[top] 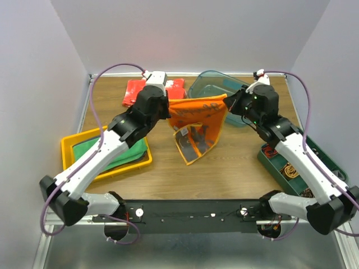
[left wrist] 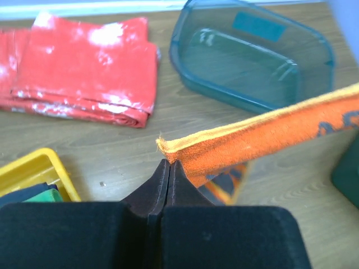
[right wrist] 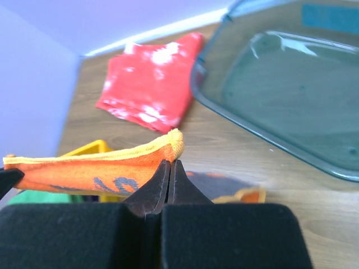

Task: Fold and stack the towels
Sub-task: Flatten out the towel at the center of the board, then fold the towel at the center of the board.

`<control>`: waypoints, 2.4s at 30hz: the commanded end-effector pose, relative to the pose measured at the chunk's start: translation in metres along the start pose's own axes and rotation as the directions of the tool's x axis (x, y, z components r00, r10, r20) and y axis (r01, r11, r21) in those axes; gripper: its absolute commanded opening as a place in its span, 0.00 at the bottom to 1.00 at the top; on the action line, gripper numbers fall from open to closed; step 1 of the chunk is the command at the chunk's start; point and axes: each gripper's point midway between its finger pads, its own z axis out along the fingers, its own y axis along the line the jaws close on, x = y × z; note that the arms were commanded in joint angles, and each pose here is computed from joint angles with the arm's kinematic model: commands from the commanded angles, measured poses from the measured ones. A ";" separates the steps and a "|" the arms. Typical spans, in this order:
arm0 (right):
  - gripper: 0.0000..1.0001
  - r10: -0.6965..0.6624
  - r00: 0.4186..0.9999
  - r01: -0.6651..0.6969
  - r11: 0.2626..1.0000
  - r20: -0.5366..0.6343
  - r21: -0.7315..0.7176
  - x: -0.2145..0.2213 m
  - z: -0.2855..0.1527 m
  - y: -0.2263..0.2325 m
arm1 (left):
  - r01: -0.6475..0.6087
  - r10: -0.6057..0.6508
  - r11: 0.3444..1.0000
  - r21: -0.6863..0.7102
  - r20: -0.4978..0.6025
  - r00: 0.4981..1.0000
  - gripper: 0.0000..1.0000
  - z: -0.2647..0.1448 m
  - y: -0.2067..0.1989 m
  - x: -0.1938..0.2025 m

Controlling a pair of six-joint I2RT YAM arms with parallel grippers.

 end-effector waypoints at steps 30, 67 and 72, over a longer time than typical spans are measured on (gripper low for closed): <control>0.01 -0.008 0.999 0.001 0.981 -0.039 -0.195 -0.056 -0.050 0.066 | 0.140 -0.139 0.965 0.222 -0.021 0.990 0.00 -0.079 -0.006 -0.083; 0.01 0.218 0.897 -0.201 0.976 -0.385 0.085 0.212 0.028 -0.083 | 0.234 -0.199 0.972 0.032 -0.423 0.884 0.00 0.041 0.032 0.223; 0.01 0.222 0.879 -0.195 0.975 -0.422 0.106 0.235 0.021 -0.095 | 0.226 -0.196 0.974 0.015 -0.443 0.875 0.00 0.035 0.029 0.250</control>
